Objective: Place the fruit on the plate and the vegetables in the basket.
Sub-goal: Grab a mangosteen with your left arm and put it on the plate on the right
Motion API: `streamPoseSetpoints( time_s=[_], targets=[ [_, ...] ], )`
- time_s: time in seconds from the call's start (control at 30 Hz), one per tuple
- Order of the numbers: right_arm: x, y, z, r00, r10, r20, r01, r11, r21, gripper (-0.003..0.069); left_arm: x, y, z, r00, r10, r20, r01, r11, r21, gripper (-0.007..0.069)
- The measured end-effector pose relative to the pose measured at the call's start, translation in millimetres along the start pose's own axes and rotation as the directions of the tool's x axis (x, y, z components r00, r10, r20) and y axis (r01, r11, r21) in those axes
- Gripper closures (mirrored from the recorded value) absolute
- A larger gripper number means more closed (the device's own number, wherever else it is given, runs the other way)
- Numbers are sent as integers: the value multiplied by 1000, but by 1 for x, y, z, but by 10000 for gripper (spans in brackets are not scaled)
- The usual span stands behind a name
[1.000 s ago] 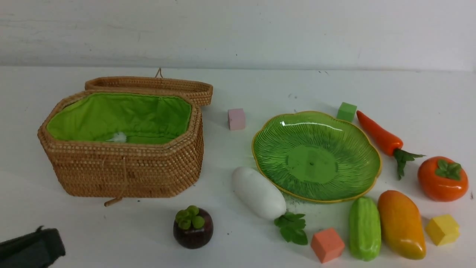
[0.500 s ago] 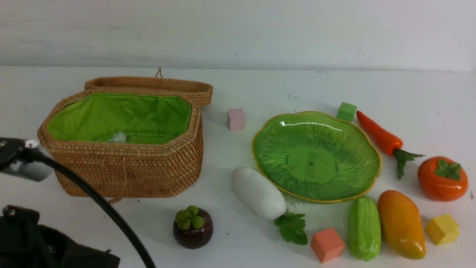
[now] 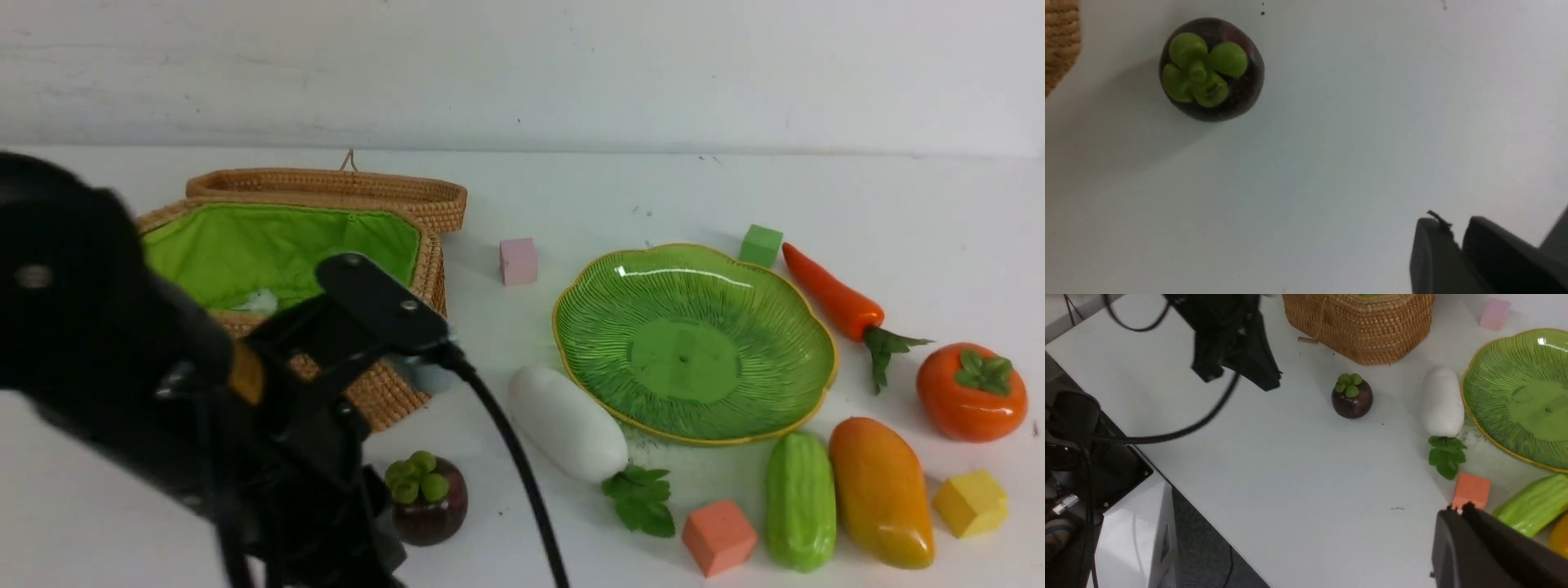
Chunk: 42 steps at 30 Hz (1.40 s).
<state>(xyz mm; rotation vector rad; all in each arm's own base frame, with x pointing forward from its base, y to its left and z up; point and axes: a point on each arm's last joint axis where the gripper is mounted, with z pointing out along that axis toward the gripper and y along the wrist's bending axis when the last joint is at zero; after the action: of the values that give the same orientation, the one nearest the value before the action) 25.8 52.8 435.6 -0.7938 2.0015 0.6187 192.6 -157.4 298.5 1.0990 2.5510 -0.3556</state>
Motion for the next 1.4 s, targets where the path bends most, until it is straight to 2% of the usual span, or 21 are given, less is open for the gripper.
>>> streamPoseSetpoints(
  time_s=[0.1, 0.13, 0.17, 0.2, 0.23, 0.33, 0.47, 0.77, 0.87, 1.13, 1.2, 1.3, 1.33, 1.37, 1.4],
  targets=[
    [0, 0, 0, 1000, -22, 0, 22, 1000, 0, 638, -11, 10, 27, 999, 16, -30, -17, 999, -39, 319],
    [0, 0, 0, 999, -35, 0, 35, 999, 0, 636, -16, 16, 41, 999, 32, -31, -34, 997, -70, 219],
    [0, 0, 0, 999, -37, 0, 37, 999, 0, 636, -17, 17, 42, 999, 31, -29, -33, 997, -71, 205],
    [0, 0, 0, 999, -51, 0, 51, 999, 0, 636, -23, 24, 55, 998, 55, -12, -56, 991, -119, 84],
    [0, 0, 0, 998, -55, 1, 55, 998, 0, 636, -25, 28, 63, 998, 63, -6, -63, 988, -139, 40],
    [0, 0, 0, 998, -65, 1, 65, 998, 0, 631, -33, 37, 81, 995, 93, 20, -87, 975, -203, -29],
    [0, 0, 0, 998, -68, 1, 68, 998, 0, 625, -38, 43, 99, 993, 114, 17, -107, 968, -229, -23],
    [0, 0, 0, 998, -68, 1, 68, 998, 0, 622, -35, 52, 146, 992, 106, -69, -118, 968, -221, 41],
    [0, 0, 0, 998, -68, 1, 68, 998, 0, 622, -35, 52, 148, 994, 82, -78, -98, 971, -220, 62],
    [-1, -1, -2, 997, -75, 0, 75, 997, 19, 616, -34, 48, 132, 993, 65, -95, -85, 972, -218, 62],
    [0, -5, -3, 998, -69, -11, 70, 995, 64, 615, -46, 38, 112, 996, 85, -35, -90, 971, -219, 62],
    [0, -14, -5, 1000, -17, -4, 17, 984, 176, 615, -79, 16, 78, 980, 113, 163, -80, 977, -197, 62],
    [-1, -15, -5, 1000, -5, 3, 4, 983, 185, 614, -84, 15, 74, 975, 115, 191, -77, 978, -196, 62],
    [-2, -21, -7, 999, 28, 22, -33, 967, 252, 612, -105, 6, 61, 948, 110, 299, -61, 983, -170, 62],
    [-2, -24, -7, 998, 49, 36, -57, 959, 278, 611, -118, 2, 58, 928, 99, 359, -48, 988, -148, 62]
  ],
)
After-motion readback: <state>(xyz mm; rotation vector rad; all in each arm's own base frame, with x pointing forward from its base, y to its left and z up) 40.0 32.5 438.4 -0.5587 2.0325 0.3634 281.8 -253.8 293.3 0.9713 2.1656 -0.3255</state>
